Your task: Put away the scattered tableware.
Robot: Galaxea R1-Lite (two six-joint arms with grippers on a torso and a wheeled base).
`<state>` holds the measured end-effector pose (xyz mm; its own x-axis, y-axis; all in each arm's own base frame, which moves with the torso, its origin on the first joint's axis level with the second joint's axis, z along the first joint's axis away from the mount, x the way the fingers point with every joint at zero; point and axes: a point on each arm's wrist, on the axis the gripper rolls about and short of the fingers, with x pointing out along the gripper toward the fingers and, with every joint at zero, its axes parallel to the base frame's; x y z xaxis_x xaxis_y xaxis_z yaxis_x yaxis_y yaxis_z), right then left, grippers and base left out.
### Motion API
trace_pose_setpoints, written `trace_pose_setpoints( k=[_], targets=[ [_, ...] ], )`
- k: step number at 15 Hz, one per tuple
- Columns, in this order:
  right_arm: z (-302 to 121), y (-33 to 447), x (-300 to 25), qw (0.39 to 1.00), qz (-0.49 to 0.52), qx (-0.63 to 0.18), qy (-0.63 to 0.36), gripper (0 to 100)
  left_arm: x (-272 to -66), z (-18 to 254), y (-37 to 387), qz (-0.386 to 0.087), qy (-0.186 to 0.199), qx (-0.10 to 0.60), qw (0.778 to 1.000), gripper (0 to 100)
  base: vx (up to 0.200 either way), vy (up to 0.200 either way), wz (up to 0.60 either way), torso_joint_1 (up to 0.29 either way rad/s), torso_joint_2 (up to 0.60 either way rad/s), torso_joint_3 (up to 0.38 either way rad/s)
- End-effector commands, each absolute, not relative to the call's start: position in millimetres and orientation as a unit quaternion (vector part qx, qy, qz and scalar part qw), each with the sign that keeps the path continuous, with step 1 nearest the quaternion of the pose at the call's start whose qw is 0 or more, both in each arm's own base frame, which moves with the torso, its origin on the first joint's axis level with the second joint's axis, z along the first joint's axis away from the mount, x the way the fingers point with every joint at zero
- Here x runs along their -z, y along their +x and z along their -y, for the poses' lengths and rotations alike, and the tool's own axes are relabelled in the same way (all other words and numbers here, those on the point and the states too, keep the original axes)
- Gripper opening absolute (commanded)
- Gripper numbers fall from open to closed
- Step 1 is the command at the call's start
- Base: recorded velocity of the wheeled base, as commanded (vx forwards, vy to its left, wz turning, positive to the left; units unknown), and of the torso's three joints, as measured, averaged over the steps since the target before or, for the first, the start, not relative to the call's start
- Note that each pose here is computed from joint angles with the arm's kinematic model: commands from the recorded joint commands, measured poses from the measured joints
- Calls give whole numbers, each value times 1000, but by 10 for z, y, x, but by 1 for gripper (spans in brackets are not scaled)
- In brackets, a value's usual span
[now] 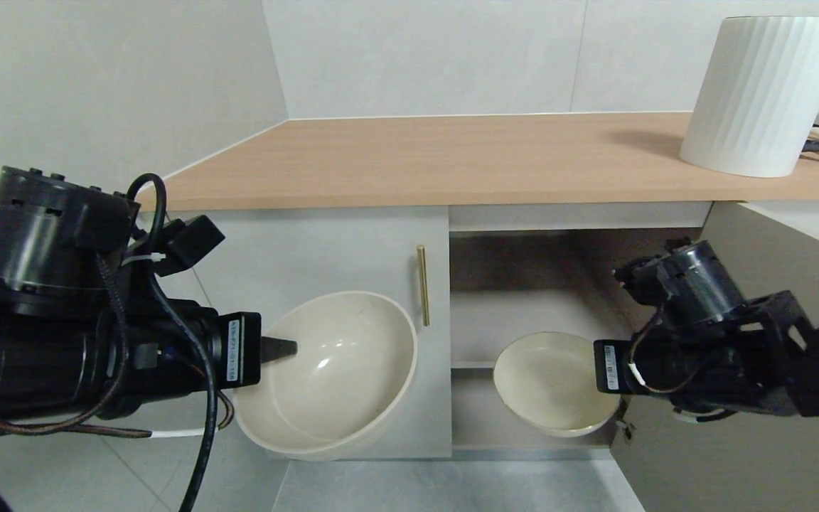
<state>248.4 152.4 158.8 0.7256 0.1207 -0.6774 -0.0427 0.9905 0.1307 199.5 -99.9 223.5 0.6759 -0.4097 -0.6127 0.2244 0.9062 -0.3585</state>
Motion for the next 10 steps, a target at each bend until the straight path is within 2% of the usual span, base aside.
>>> trace_pose_setpoints(
  k=[1, 5, 7, 10],
  targets=[
    [-1486, 3294, -1009, 922, -384, 10, 42, 0, -2110, 1052, 2095, -385, -113, 171, 900, 0, 0, 0, 0, 0, 0, 0],
    [-1531, 3886, -680, 926, -375, 30, 42, 0, -1957, 1198, 2223, -404, -93, 185, 891, 0, 0, 0, 0, 0, 0, 0],
    [-1524, 4119, -508, 926, -373, 39, 43, 0, -1880, 1304, 2253, -410, -66, 202, 887, 0, 0, 0, 0, 0, 0, 0],
    [-1495, 4366, -239, 925, -373, 60, 44, 0, -1835, 1341, 2294, -411, -65, 203, 886, 0, 0, 0, 0, 0, 0, 0]
  ],
)
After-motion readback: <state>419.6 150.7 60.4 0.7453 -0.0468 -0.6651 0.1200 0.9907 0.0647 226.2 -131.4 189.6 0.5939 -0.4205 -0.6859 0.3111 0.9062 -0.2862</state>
